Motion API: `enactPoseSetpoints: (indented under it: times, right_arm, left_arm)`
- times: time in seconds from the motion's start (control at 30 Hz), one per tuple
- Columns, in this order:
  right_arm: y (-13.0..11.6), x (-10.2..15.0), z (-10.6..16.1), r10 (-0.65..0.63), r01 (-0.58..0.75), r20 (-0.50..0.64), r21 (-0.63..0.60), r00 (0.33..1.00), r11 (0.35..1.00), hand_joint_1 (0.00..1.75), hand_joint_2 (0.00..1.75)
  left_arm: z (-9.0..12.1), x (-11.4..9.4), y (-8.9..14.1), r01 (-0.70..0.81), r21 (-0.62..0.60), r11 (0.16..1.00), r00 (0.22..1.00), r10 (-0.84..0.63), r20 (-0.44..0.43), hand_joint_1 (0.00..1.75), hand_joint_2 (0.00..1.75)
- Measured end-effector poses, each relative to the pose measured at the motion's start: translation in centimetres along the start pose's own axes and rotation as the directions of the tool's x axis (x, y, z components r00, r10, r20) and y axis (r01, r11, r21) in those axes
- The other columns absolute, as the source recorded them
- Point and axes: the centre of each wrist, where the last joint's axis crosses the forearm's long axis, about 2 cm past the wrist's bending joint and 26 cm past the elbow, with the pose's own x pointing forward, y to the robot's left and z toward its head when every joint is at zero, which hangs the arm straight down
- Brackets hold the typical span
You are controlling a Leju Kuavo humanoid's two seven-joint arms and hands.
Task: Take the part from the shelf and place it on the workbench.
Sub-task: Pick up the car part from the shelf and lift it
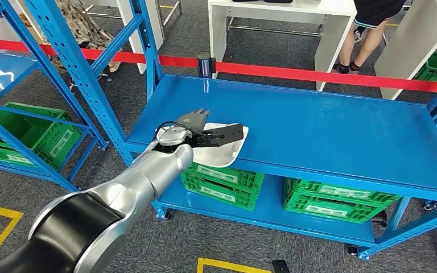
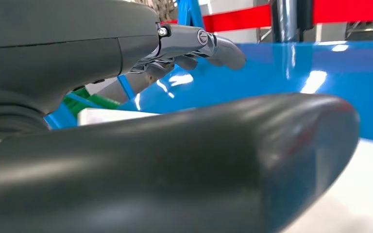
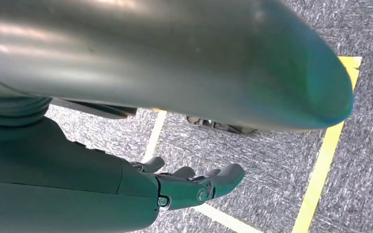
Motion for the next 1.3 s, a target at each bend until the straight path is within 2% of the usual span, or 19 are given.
enactPoseSetpoints:
  times: [0.23, 0.5, 0.8, 1.3]
  right_arm:
    - [0.0, -0.2, 0.0, -0.003, 0.003, 0.009, 0.001, 1.0, 1.0, 0.0, 0.0]
    - [0.0, -0.2, 0.0, 0.005, -0.005, 0.01, 0.005, 1.0, 1.0, 0.0, 0.0]
    - [0.0, -0.1, 0.0, 0.006, -0.006, 0.008, 0.004, 1.0, 1.0, 0.0, 0.0]
    - [0.0, -0.2, 0.0, 0.009, -0.009, 0.006, 0.001, 1.0, 1.0, 0.0, 0.0]
  left_arm:
    - [-0.1, 0.9, 1.1, 0.037, 0.018, 0.999, 0.999, -0.037, 0.014, 0.0, 0.0]
    - [-0.1, 0.3, 1.4, 0.017, 0.016, 1.0, 1.0, -0.017, 0.009, 0.0, 0.0]
    - [-0.1, -0.6, 0.3, -0.02, -0.012, 1.0, 0.999, 0.021, 0.03, 0.0, 0.0]
    - [0.0, 0.0, -0.3, -0.027, -0.021, 0.999, 1.0, 0.027, 0.009, 0.0, 0.0]
